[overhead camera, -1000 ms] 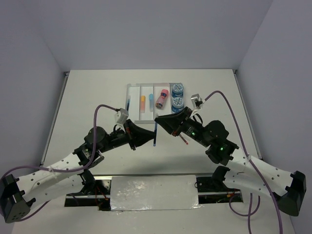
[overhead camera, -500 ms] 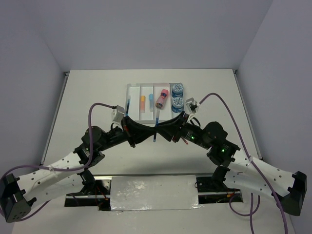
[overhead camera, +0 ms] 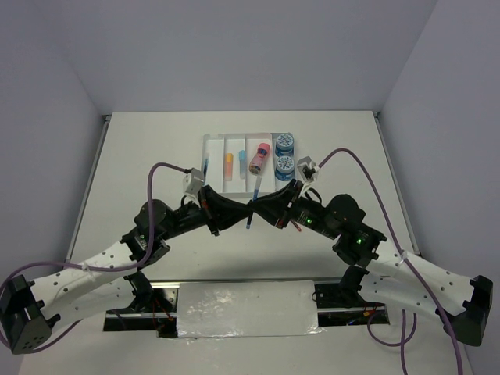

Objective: Sort the stationery into containers
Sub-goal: Close the pen cap on the pen.

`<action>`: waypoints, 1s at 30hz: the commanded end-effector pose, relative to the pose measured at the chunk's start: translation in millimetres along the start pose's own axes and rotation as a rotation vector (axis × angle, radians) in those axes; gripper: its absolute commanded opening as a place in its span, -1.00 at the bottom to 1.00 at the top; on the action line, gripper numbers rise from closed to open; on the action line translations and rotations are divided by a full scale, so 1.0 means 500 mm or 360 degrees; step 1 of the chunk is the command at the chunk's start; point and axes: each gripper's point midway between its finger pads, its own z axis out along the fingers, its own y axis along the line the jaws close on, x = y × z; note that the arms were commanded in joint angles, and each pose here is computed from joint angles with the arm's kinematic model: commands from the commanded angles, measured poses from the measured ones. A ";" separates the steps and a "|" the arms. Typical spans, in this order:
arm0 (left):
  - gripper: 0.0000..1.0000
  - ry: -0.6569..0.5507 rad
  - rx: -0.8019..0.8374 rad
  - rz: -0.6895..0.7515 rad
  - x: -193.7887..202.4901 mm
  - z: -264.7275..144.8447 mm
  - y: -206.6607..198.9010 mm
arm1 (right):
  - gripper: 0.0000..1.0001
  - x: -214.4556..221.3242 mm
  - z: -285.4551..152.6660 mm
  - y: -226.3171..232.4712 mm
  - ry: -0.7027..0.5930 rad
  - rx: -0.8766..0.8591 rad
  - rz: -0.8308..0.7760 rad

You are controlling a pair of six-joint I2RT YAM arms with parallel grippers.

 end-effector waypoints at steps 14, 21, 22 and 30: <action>0.31 0.0073 0.0202 0.0073 -0.023 0.026 -0.051 | -1.00 -0.058 -0.005 0.054 -0.0112 -0.0141 -0.0096; -0.67 0.0125 0.0216 0.0049 -0.005 0.037 -0.045 | -1.00 -0.063 -0.003 0.072 -0.0106 -0.0206 -0.0073; -0.85 0.0126 0.0218 0.0048 -0.006 0.038 -0.046 | -1.00 -0.061 -0.002 0.073 -0.0103 -0.0210 -0.0070; -1.00 0.0085 0.0183 0.0140 -0.030 0.026 -0.053 | -0.34 -0.049 -0.008 0.065 -0.0089 -0.0204 -0.0108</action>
